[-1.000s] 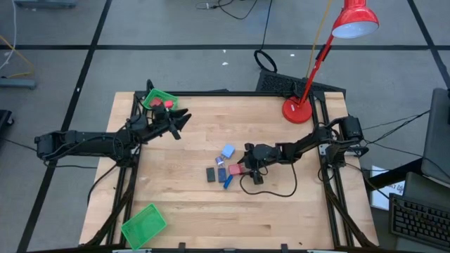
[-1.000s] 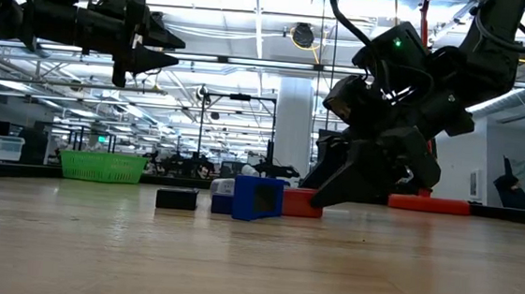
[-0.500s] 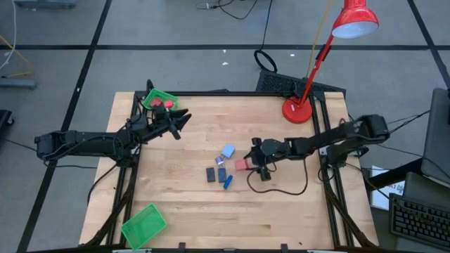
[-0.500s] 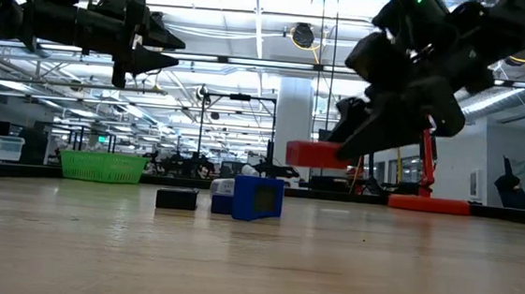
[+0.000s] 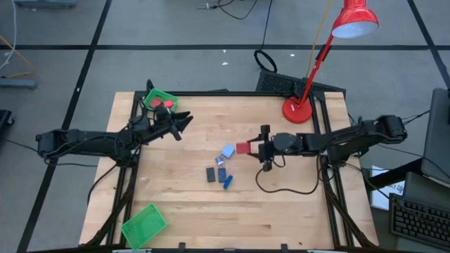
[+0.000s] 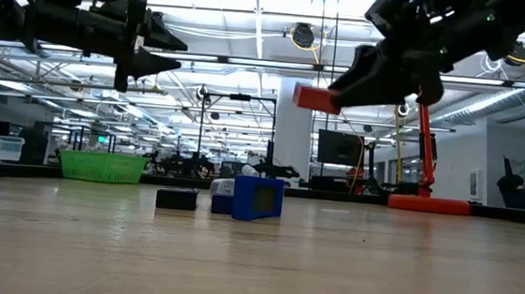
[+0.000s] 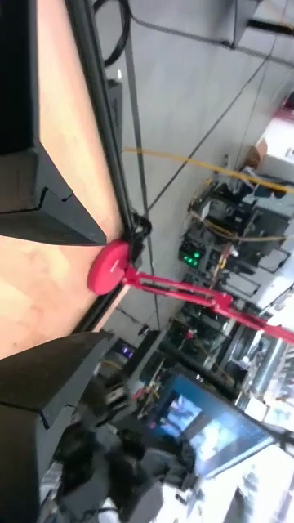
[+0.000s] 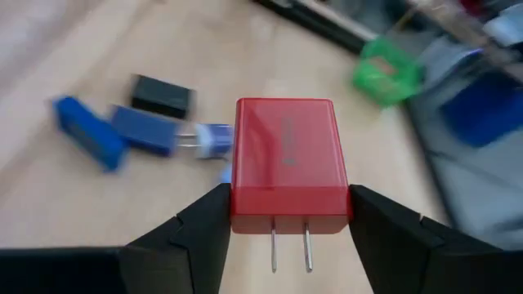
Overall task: Pick & Place Office items
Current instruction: Put the red charger adapter into the top green basket
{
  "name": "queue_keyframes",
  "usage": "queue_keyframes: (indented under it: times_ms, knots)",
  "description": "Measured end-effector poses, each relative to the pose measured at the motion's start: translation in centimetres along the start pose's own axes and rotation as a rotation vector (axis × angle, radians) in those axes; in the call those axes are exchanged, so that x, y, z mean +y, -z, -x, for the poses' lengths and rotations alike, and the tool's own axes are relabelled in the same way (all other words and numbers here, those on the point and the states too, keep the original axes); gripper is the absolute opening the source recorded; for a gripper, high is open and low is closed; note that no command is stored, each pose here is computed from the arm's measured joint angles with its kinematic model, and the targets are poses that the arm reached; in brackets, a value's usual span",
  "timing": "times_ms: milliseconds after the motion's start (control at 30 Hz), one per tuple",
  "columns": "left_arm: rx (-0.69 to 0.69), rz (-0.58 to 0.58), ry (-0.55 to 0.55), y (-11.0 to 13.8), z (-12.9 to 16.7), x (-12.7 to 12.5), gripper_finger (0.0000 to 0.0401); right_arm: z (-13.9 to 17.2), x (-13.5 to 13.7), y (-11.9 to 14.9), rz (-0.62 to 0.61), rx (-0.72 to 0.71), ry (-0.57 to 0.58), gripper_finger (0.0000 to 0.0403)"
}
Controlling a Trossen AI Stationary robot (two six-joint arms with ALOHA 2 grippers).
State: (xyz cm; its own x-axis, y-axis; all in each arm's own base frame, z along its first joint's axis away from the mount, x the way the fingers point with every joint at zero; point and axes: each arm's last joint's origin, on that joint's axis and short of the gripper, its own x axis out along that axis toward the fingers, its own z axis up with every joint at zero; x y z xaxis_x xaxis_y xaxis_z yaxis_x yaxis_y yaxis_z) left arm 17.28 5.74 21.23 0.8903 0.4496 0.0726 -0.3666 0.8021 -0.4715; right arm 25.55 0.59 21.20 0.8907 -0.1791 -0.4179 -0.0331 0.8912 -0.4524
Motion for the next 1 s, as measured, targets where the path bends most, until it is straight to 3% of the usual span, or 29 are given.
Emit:
queue_keyframes:
  times_ms: [200,533,733,1000]
  knots:
    - [0.049,-0.046,0.052,1.6,-1.1,-0.5,0.0186,0.6,-0.2,-0.7,0.114,0.03,0.199,0.0211]
    - [0.169,-0.075,0.187,3.5,-3.8,-3.6,0.0186,0.8,0.4,-1.1,0.248,0.024,0.204,0.0212]
    - [0.216,-0.057,0.241,4.5,-5.2,-5.8,0.0186,0.9,0.2,-1.5,0.265,-0.004,0.223,0.0212]
    - [0.227,-0.114,0.29,5.5,-8.2,-8.6,0.0186,0.9,0.2,-1.6,0.289,-0.013,0.231,0.0212]
